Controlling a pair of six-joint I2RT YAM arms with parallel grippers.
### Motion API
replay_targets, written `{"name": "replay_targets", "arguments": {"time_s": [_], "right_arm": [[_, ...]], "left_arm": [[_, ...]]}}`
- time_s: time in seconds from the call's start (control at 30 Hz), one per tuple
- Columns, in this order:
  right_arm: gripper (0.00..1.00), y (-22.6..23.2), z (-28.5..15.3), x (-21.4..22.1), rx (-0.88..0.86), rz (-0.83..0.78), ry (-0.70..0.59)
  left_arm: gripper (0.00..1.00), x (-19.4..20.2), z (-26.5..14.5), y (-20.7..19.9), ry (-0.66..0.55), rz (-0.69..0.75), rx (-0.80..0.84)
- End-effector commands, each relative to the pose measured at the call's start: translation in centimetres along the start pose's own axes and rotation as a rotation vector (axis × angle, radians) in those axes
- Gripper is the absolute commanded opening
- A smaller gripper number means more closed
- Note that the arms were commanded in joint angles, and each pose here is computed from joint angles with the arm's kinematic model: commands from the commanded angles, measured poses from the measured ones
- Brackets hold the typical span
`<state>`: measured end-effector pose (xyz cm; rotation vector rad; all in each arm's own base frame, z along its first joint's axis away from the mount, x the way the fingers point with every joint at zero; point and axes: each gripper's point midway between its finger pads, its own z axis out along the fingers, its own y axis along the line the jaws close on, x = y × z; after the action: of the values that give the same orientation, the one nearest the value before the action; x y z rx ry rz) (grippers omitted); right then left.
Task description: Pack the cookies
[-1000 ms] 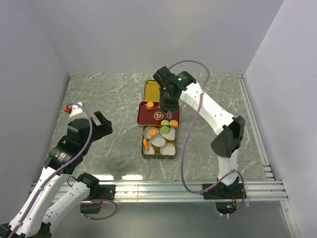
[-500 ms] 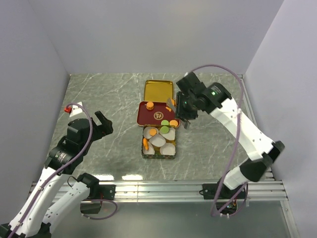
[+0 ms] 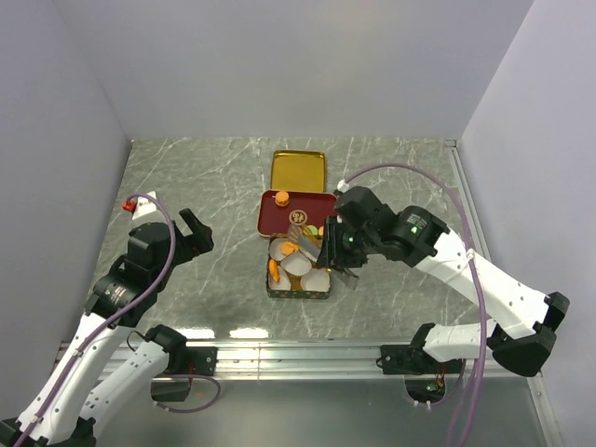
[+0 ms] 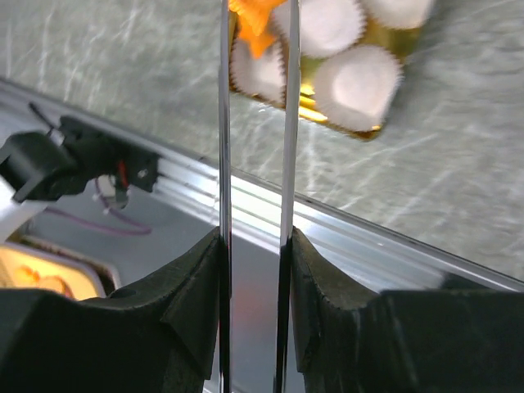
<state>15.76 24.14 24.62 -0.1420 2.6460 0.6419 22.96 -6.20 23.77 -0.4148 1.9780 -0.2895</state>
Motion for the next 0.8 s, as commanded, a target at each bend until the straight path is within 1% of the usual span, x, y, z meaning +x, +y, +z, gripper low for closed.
{"name": "replay_targets", "arguments": {"time_s": [0.0,0.23,0.5,0.77], "right_arm": [[0.37,2.7,0.1,-0.1,-0.115,0.006,-0.041],[0.37,2.1,2.8,1.9,-0.08,0.004,0.034],[0.35,0.3,5.7,2.3,0.051,-0.015,0.077],[0.34,-0.4,6.7,2.8,0.102,-0.009,0.107]], "left_arm": [[0.99,-0.4,0.1,-0.7,-0.017,0.003,0.028],[0.99,-0.2,0.3,-0.6,-0.006,0.006,0.017],[1.0,-0.4,0.2,-0.4,-0.016,-0.001,0.015],[0.99,-0.5,0.1,-0.4,-0.019,-0.002,0.013]]}}
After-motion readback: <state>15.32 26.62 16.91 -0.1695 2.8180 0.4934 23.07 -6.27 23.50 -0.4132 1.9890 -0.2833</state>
